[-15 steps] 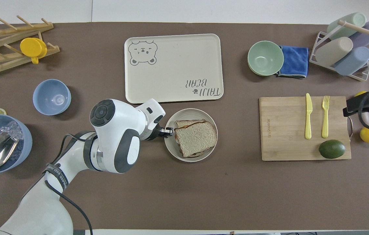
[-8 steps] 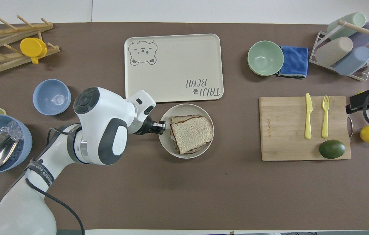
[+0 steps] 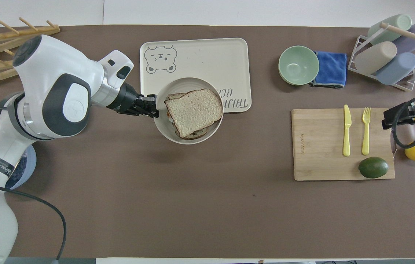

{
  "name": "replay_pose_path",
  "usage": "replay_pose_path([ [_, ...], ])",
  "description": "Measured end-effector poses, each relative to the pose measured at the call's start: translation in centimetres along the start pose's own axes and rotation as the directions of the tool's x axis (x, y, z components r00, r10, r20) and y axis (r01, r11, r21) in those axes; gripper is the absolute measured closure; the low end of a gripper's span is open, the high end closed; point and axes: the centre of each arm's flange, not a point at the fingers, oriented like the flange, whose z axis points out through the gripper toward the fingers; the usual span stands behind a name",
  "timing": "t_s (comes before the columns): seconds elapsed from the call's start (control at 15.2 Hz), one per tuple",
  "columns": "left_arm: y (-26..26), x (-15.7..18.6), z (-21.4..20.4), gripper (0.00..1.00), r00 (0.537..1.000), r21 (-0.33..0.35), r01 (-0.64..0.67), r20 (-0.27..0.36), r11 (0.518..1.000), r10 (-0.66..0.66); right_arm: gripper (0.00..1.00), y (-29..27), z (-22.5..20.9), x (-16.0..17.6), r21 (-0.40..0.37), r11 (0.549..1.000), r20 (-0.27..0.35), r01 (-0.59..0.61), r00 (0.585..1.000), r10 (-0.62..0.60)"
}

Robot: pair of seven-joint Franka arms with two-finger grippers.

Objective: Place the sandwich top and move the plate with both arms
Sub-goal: 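Slide the plate with the left gripper onto the bear tray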

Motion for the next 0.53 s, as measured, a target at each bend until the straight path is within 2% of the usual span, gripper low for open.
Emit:
replay_pose_path([
  [0.4, -1.0, 7.0, 2.9, 0.96, 0.996, -0.003, 0.086, -0.031, 0.996, -0.086, 0.00, -0.5, -0.5, 0.0, -0.014, 1.000, -0.013, 0.008, 1.000, -0.008],
  [0.53, -1.4, 8.9, 4.2, 0.96, 0.990, -0.009, 0.117, -0.082, 0.993, -0.117, 0.00, -0.5, -0.7, 0.0, -0.008, 1.000, -0.017, 0.009, 1.000, -0.009],
])
